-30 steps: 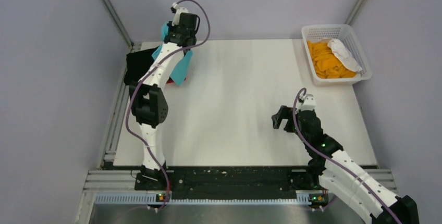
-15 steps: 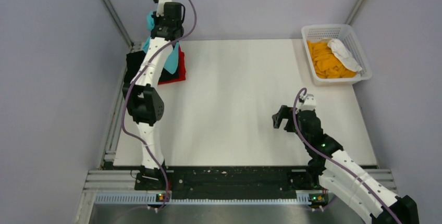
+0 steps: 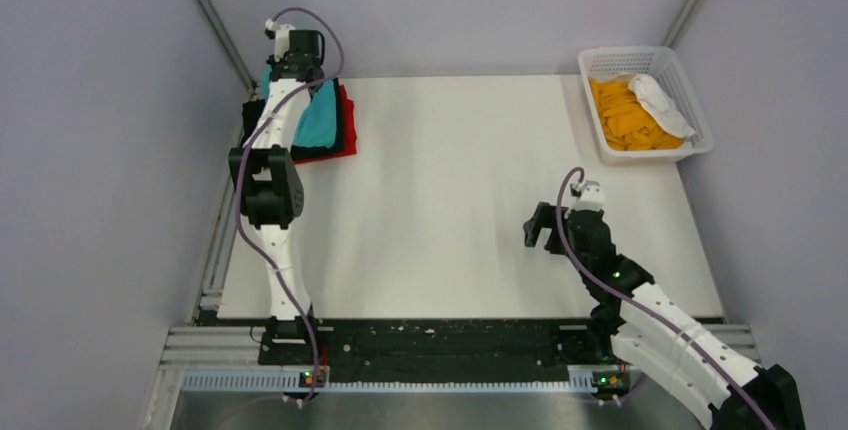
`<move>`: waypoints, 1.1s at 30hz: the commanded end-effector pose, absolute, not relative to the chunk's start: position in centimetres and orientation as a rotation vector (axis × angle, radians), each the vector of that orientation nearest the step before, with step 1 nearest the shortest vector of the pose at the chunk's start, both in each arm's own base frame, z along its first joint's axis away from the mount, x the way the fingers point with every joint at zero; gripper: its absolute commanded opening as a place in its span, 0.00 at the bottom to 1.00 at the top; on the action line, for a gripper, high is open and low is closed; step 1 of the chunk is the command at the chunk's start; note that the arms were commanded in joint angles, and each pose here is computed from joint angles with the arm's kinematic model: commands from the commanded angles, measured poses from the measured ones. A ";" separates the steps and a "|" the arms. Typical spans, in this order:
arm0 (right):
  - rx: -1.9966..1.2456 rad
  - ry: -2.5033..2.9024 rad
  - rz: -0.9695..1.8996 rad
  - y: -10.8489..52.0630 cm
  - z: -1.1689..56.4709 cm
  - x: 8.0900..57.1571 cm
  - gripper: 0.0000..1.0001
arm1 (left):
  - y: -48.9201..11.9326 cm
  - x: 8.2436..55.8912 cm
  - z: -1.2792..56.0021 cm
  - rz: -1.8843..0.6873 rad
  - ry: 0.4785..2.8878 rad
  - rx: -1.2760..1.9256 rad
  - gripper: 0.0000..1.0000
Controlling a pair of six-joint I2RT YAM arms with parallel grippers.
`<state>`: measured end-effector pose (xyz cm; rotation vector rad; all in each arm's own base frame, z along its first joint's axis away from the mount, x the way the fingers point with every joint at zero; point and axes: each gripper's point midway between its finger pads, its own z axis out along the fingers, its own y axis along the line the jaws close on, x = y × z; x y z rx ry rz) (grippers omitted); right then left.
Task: Fold and stack the t-shirts
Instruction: Put the neatly folded tshirt into the corner of the board with the left arm, then reset both arms
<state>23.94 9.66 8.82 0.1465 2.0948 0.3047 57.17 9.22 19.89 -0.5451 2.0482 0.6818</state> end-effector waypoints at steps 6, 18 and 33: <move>0.173 2.055 0.290 9.4 10.2 24.9 0.99 | 11.0 57.5 20.0 0.776 1.946 -0.595 0.06; 0.180 2.066 0.293 9.4 10.2 24.7 0.99 | 10.1 57.9 18.7 0.719 1.996 -0.539 0.99; 0.224 2.066 0.268 8.7 10.0 24.5 0.99 | 0.0 53.7 24.8 -0.076 1.911 -0.461 0.99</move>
